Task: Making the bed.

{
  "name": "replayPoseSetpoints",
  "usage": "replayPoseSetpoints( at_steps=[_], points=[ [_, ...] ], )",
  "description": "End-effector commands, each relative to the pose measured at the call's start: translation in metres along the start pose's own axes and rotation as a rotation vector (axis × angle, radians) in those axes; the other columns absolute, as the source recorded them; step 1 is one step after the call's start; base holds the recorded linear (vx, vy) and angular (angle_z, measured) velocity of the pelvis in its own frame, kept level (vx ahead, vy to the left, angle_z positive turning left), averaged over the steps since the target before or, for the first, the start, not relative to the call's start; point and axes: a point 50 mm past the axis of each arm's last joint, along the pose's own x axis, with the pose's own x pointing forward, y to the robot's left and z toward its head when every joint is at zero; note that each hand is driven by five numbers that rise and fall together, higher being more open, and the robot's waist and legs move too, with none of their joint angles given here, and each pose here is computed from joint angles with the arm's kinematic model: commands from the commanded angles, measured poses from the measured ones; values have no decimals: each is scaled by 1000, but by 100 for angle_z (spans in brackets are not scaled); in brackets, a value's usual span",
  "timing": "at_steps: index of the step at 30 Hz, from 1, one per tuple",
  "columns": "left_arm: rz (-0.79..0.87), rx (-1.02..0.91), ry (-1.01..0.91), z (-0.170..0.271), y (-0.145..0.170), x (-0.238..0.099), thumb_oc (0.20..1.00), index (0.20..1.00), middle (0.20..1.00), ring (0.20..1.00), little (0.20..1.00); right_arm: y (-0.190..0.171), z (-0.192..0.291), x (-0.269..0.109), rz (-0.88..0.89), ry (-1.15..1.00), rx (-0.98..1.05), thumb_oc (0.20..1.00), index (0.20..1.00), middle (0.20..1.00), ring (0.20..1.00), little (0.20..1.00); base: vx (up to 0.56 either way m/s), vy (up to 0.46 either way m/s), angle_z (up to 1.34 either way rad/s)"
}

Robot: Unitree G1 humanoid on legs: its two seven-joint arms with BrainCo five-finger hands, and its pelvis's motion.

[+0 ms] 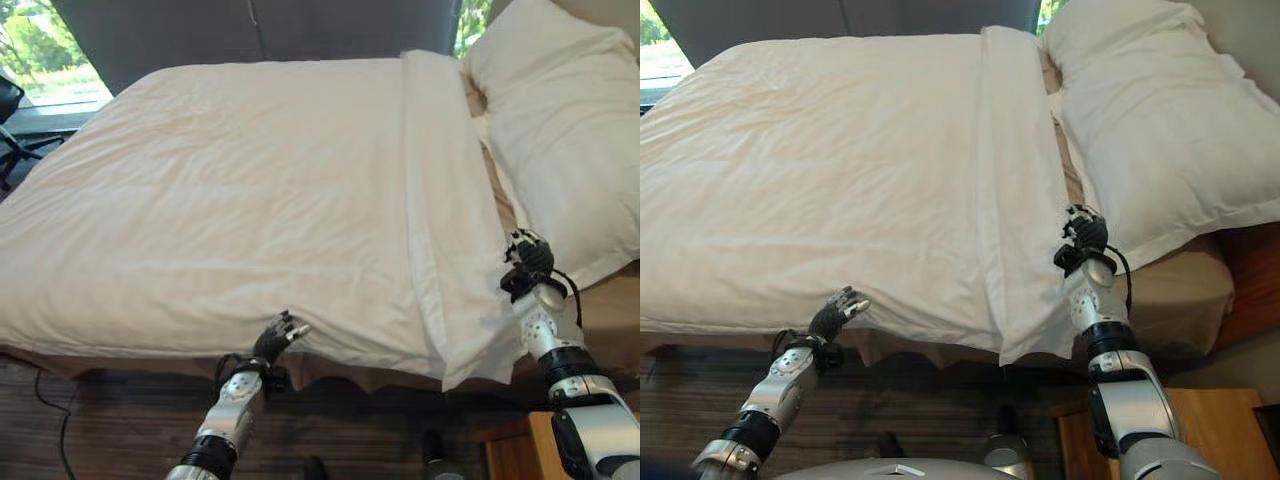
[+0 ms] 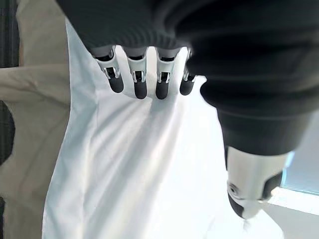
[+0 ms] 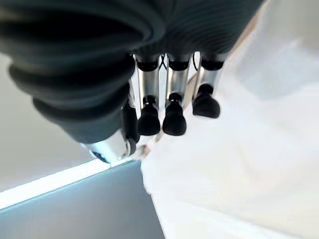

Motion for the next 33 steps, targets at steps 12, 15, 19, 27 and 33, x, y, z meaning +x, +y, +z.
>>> replayPoseSetpoints(
  at_steps=[12,15,19,27,33],
  points=[
    [-19,-25,-48,3,0,3,1000,1000,1000,1000,1000,-42,-136,-62,-37,470,-109,200,200,200,200,200,9,-4,5],
    [-16,-31,-28,-4,-1,1,1000,1000,1000,1000,1000,-52,-155,-80,-37,541,-155,200,200,200,200,200,7,-5,-1],
    [-21,-48,1,-13,-2,-4,1000,1000,1000,1000,1000,-84,-190,-123,-84,703,-206,200,200,200,200,200,0,0,0],
    [-2,-20,44,-26,8,-15,1000,1000,1000,1000,1000,-97,-196,-143,69,739,-573,1000,1000,1000,1000,1000,-23,-17,-10],
    [8,81,56,-32,11,-20,1000,1000,1000,1000,1000,-47,-158,-120,360,420,-776,1000,1000,1000,1000,1000,-171,-25,-26]
  ],
)
